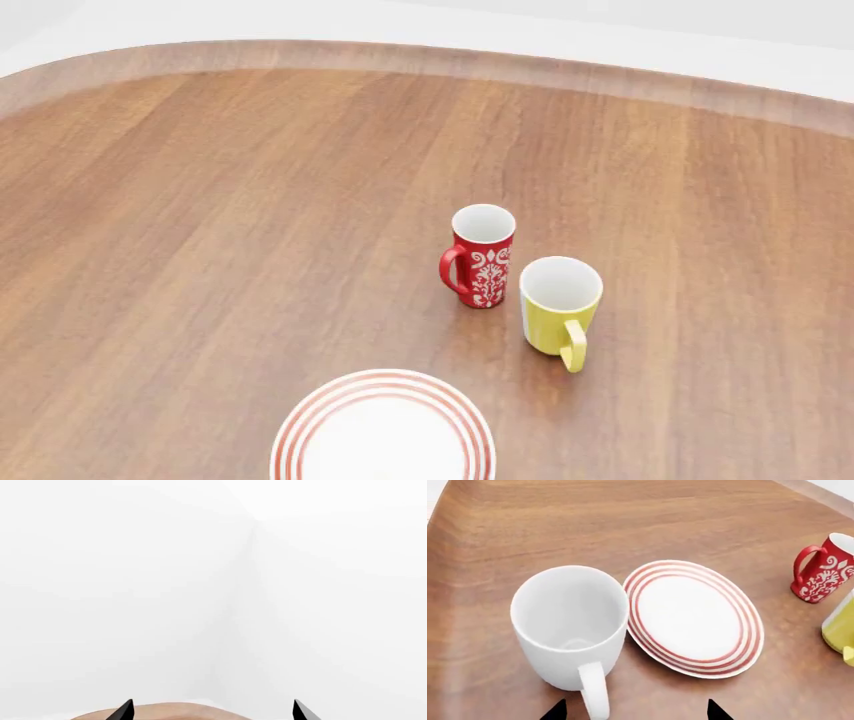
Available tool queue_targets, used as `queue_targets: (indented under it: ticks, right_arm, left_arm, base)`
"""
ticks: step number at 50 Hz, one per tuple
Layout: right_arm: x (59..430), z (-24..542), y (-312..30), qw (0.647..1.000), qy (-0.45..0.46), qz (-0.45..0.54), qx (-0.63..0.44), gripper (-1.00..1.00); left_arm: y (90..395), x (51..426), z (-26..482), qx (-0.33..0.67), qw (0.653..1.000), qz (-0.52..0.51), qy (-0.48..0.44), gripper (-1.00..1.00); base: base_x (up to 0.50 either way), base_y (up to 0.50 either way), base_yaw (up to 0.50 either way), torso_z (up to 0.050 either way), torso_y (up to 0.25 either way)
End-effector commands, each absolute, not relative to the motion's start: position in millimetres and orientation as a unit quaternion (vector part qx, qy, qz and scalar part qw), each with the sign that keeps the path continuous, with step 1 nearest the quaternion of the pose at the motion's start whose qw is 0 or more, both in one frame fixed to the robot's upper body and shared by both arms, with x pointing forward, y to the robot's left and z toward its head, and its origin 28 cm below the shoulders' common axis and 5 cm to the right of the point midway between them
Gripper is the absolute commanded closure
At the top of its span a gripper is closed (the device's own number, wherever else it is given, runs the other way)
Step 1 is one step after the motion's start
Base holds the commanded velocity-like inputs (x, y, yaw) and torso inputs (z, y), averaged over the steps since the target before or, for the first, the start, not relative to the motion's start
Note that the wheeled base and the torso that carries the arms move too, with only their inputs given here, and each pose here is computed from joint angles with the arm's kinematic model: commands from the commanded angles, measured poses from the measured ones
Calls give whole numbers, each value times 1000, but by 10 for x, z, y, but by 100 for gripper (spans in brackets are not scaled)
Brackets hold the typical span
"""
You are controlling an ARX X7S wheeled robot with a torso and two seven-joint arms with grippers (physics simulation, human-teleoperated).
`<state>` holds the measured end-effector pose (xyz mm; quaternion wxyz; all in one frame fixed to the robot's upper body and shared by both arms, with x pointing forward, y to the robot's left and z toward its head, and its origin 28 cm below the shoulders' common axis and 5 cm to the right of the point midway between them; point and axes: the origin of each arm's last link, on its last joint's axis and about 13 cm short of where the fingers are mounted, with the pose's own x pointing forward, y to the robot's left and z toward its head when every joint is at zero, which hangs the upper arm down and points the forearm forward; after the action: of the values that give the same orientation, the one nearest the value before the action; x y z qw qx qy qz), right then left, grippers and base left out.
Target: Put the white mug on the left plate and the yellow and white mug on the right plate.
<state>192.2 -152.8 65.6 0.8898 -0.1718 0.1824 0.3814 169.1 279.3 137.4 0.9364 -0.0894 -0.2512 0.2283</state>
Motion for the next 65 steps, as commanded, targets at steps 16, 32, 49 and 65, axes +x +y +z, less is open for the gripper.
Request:
queue_targets:
  ticks: [16,32,49,65]
  right_arm:
    - [2177,432,-1363,864,222,415,-176,-100]
    - [2202,254,-1313,848,251,427,-191,-100]
    - [2280,201,-1289,844,262,429,-187,-100]
    - [2281,157,-1276,835,268,439,-194,-100]
  left_arm:
    - [2808,1661,1393,-97,936,227,-250,-100]
    - [2810,1649,1400,-100,935,229,-251,-100]
    - [2817,1651,1406,-102,935,229,-251,-100]
    - [2821,1658,1413,-103,934,233,-251,-100]
  base:
    - [0,0,0,0,0]
    - [0,0,0,0,0]
    - [0,0,0,0,0]
    - [0,0,0,0,0]
